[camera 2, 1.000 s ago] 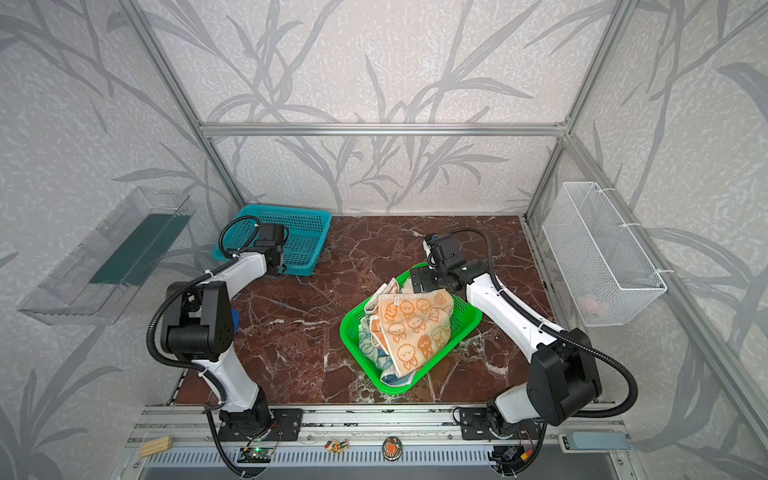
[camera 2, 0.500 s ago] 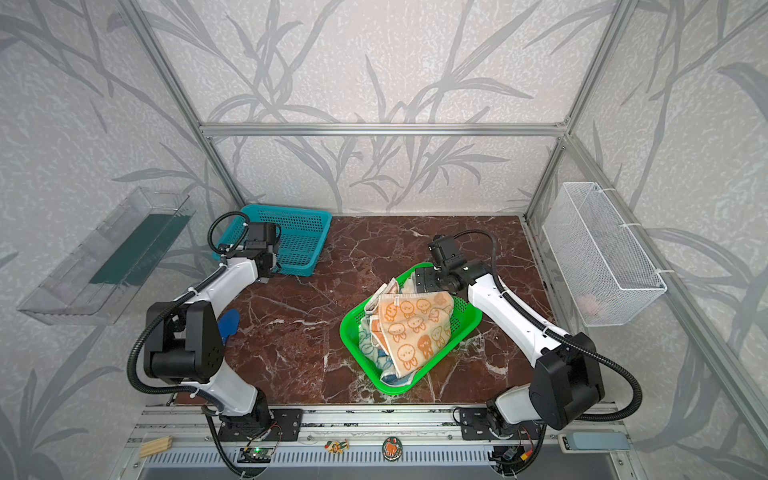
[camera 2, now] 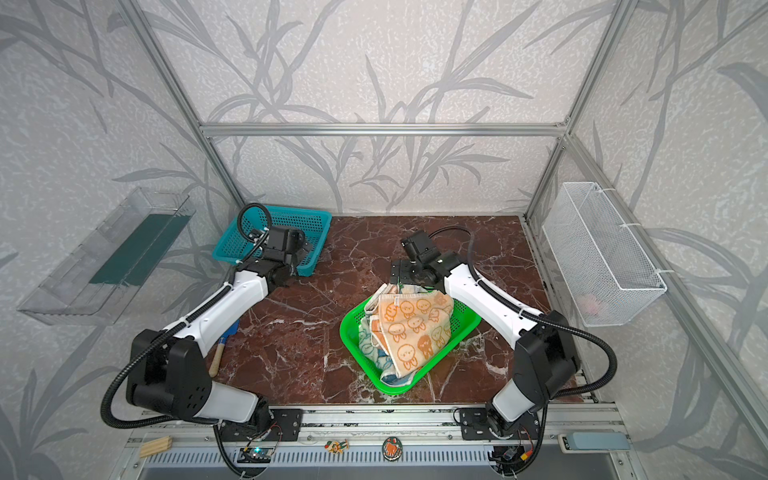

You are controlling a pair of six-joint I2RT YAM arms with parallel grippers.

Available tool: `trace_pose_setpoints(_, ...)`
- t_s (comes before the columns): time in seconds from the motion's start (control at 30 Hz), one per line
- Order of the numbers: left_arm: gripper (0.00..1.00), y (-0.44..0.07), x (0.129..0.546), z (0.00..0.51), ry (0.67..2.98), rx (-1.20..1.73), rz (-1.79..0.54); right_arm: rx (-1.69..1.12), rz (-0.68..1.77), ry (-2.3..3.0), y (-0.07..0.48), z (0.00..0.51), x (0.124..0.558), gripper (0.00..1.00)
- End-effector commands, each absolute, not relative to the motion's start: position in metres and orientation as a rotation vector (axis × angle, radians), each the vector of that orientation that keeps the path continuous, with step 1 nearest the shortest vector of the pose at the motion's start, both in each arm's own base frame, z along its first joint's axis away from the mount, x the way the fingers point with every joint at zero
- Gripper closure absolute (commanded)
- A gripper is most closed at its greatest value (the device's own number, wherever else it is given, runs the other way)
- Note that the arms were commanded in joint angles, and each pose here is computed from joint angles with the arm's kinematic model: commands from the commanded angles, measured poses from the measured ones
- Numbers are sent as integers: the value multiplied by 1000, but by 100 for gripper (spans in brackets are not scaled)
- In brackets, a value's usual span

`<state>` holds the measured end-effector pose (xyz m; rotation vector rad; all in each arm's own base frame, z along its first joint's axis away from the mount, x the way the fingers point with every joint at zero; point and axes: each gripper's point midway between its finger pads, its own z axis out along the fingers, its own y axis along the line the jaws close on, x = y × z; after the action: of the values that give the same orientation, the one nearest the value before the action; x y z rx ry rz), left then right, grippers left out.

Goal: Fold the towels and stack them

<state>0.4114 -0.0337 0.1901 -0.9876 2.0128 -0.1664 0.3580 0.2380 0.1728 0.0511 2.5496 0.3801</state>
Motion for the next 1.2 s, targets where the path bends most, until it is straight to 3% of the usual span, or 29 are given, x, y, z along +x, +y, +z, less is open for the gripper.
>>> trace_pose_setpoints(0.0,1,-47,390,181,2106,-886,-171,185,356,2552,245,166,362,1)
trace_pose_setpoints(0.33,1,-56,345,155,2188,-820,-276,263,282,2634,271,110,364,1)
trace_pose_setpoints(0.6,1,-57,334,150,2204,-765,-288,241,225,2664,291,87,376,2)
trace_pose_setpoints(0.93,1,-54,333,145,2213,-710,-242,148,115,2659,293,75,393,33)
trace_pose_setpoints(1.17,1,-58,333,144,2214,-696,-280,-16,21,2632,289,77,419,69)
